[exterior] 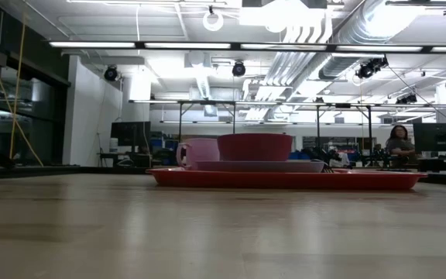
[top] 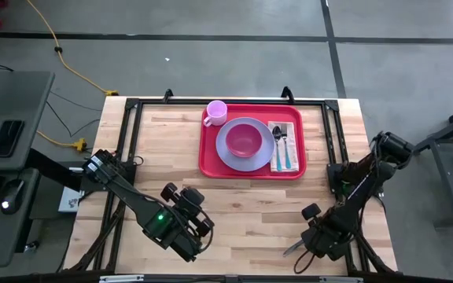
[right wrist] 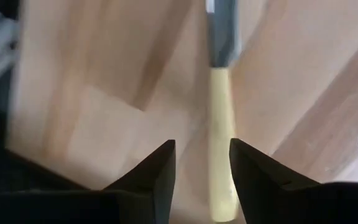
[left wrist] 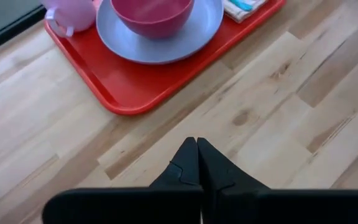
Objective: Set up tray
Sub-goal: Put the knife to the right of the blue fork on top of the white napkin on the serving tray
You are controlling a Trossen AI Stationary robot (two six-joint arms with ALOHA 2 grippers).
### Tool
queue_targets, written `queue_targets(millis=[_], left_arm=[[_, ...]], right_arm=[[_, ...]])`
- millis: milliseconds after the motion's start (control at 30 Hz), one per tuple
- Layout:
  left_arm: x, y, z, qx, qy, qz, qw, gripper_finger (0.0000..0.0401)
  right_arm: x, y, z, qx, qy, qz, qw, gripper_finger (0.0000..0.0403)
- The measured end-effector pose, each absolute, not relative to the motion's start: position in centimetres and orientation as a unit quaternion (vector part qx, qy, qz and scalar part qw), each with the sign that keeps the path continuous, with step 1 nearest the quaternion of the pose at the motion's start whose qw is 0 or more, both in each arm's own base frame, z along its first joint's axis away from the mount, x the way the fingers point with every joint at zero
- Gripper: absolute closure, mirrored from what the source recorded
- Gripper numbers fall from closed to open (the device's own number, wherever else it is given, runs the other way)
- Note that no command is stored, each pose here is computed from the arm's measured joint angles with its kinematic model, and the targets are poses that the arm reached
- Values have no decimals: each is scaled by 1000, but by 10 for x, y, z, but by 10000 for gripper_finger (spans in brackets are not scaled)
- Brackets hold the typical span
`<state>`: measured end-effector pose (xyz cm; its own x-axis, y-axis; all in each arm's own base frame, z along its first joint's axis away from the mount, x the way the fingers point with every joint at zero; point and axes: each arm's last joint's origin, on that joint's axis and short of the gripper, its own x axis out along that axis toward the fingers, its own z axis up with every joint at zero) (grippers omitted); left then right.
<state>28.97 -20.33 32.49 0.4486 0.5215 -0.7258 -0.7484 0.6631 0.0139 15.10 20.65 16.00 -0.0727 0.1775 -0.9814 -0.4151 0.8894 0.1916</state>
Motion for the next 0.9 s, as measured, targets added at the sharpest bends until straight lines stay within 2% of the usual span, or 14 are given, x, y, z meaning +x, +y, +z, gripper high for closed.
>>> queue_targets(millis=[300, 533, 900], left_arm=[[290, -204, 325, -160, 366, 378, 835, 348], [290, -204, 324, -155, 380, 371, 833, 353], [290, -204, 324, -131, 391, 361, 837, 360]], right_arm=[[152, 193, 140, -59, 702, 217, 675, 272], [150, 191, 135, -42, 701, 206, 681, 282], [151, 191, 134, -41, 693, 182, 696, 326]])
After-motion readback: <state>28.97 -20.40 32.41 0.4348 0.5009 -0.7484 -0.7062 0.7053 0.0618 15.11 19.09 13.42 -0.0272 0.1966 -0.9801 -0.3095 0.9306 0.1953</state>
